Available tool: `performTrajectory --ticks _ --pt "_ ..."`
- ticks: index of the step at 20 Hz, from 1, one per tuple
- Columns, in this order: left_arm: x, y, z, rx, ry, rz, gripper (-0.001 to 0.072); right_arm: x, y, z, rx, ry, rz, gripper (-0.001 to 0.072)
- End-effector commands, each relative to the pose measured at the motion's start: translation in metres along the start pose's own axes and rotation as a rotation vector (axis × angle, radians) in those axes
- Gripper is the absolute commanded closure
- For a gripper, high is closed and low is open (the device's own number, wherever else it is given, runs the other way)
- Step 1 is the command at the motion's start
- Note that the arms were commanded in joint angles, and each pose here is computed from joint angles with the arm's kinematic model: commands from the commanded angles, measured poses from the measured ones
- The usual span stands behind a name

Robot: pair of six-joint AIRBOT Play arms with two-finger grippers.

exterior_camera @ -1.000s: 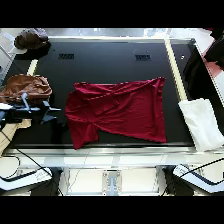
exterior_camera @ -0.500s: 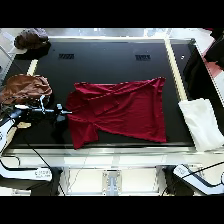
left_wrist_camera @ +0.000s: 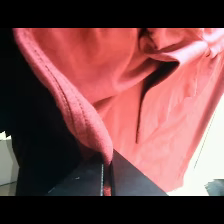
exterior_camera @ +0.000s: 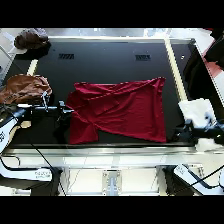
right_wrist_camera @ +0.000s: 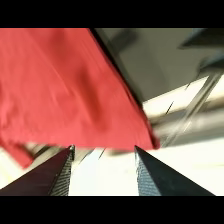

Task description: Fold the shirts.

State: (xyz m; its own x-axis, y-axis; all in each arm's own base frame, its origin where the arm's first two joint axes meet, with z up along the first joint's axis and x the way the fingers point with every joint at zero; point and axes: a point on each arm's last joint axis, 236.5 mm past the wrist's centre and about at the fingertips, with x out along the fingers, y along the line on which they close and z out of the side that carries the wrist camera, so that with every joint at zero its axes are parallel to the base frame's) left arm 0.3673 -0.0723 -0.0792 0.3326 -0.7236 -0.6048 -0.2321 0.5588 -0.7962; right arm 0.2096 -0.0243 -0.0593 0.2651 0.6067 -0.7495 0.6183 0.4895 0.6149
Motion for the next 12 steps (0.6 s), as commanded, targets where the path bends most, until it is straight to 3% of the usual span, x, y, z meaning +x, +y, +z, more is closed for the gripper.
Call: performTrajectory --ticks 1,5,10,12 --pt "0.001 -0.003 0.002 0.007 -0.010 -0.010 0.0693 0.035 -0.012 -0.042 0.127 0.119 0.050 0.0281" --pt "0.001 -0.003 0.002 0.007 -0.010 -0.010 0.0693 0.044 -0.017 -0.056 0.206 0.162 0.051 0.0281" --pt "0.001 0.000 0.006 0.007 -0.026 0.002 0.0693 0.055 -0.025 -0.030 0.276 0.029 0.048 0.0283" --pt "0.001 0.001 0.008 0.007 -0.035 0.008 0.0693 0.054 -0.019 -0.014 0.297 -0.032 0.084 0.0344"
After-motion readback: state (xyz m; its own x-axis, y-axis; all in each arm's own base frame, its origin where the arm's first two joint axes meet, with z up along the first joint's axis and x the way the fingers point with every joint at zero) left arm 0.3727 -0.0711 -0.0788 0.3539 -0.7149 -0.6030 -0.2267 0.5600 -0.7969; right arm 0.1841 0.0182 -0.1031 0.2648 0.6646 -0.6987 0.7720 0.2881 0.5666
